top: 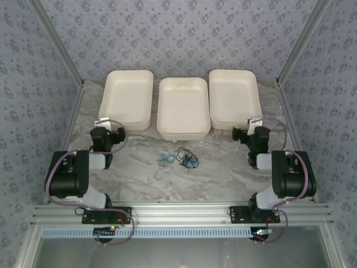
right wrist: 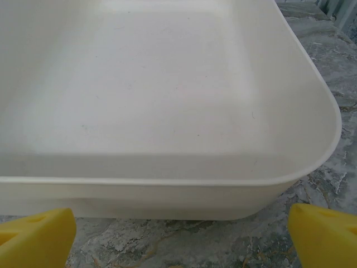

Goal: Untangle the cables

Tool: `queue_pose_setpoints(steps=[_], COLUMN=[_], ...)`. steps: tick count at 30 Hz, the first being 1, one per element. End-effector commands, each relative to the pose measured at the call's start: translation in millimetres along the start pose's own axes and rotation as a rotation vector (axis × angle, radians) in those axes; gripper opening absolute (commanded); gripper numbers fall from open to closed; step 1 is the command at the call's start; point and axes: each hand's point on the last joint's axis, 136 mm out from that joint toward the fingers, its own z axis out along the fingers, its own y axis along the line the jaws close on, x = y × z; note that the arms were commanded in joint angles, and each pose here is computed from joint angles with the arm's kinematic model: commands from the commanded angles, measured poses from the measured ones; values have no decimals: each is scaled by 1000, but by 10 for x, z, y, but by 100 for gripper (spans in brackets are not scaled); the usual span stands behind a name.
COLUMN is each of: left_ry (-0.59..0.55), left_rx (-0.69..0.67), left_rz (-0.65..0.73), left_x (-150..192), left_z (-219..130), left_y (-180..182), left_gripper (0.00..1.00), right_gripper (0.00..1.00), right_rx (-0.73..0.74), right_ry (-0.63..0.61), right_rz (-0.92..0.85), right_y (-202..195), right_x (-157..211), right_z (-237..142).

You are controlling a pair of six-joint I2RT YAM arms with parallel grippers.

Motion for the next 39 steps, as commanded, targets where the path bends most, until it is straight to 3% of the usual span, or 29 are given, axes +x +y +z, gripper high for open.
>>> queue_pose_setpoints(steps=[1, 29, 33, 37, 39], left_ry=[-22, -21, -22, -41, -88], left_rx=[19, 19, 18, -32, -24], left_rz=[7, 7, 7, 15, 20], left_x=[-104, -100, -105, -378, -683], left_z=[35, 35, 34, -170, -348], left_y=[-30, -30, -31, 6, -40], left_gripper=[99, 99, 99, 99, 99], right_gripper=[100, 100, 100, 100, 100], right_rx=[-1, -1, 57, 152, 180], right_ry=[-9, -10, -11, -30, -58], right_rz=[-17, -15, -7, -1, -26], right_y=[2, 0, -76, -182, -164], right_x=[-64, -67, -112, -312, -447], right_z=[36, 36, 18, -137, -251])
